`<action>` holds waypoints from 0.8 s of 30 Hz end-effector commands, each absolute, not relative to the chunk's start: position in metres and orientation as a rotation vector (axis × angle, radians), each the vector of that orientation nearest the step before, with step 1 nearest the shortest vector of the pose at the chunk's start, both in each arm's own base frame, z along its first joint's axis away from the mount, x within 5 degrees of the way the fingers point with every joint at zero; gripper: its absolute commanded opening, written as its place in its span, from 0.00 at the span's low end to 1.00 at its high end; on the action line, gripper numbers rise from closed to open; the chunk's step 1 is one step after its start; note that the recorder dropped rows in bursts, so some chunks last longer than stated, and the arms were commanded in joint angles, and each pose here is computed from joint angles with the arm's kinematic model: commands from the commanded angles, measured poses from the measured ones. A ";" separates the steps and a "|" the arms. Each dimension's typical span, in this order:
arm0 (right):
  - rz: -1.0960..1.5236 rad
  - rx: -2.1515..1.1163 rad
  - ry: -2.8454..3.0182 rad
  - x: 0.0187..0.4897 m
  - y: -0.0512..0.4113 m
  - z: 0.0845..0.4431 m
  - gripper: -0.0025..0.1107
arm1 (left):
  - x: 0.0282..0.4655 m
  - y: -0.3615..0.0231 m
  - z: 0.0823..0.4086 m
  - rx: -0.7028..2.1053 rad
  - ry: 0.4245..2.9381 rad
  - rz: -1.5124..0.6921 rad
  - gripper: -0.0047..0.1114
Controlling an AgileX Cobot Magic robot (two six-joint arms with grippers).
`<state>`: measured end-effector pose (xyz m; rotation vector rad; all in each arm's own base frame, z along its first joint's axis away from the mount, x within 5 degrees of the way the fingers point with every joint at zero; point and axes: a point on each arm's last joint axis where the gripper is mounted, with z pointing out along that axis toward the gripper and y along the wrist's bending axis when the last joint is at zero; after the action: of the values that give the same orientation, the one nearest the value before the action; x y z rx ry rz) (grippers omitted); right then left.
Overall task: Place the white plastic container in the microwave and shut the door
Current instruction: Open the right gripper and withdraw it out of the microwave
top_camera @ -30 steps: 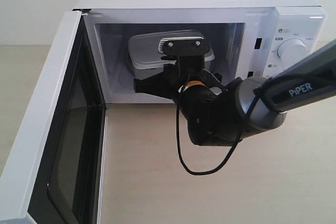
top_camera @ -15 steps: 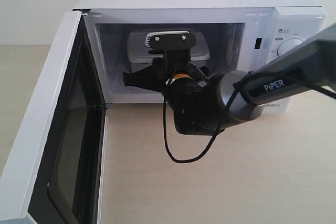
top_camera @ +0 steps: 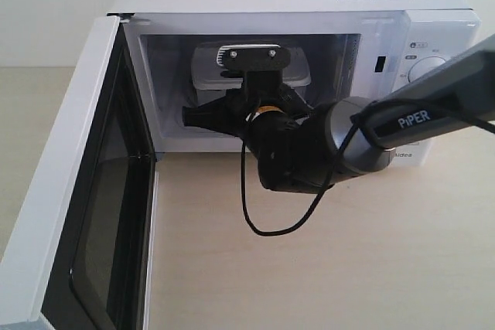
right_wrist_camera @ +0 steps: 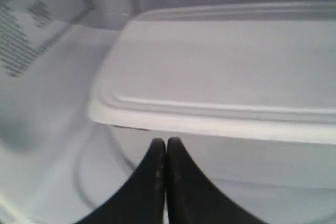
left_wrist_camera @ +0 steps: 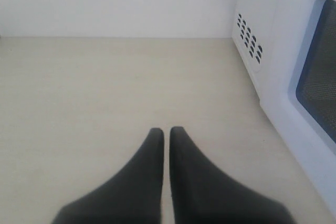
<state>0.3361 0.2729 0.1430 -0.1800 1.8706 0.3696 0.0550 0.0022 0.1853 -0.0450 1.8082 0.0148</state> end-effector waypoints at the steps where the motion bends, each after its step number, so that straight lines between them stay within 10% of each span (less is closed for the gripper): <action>1: 0.394 -0.243 1.872 0.328 0.278 0.167 0.02 | 0.055 0.002 0.185 -0.057 1.801 0.000 0.08; 24: 0.724 -0.618 2.243 0.188 0.202 0.251 0.02 | 0.055 0.002 0.185 -0.057 1.801 0.000 0.08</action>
<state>0.2046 0.2147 0.2402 -0.5892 2.2500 0.6895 0.0550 0.0022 0.1853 -0.0455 1.8082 0.0142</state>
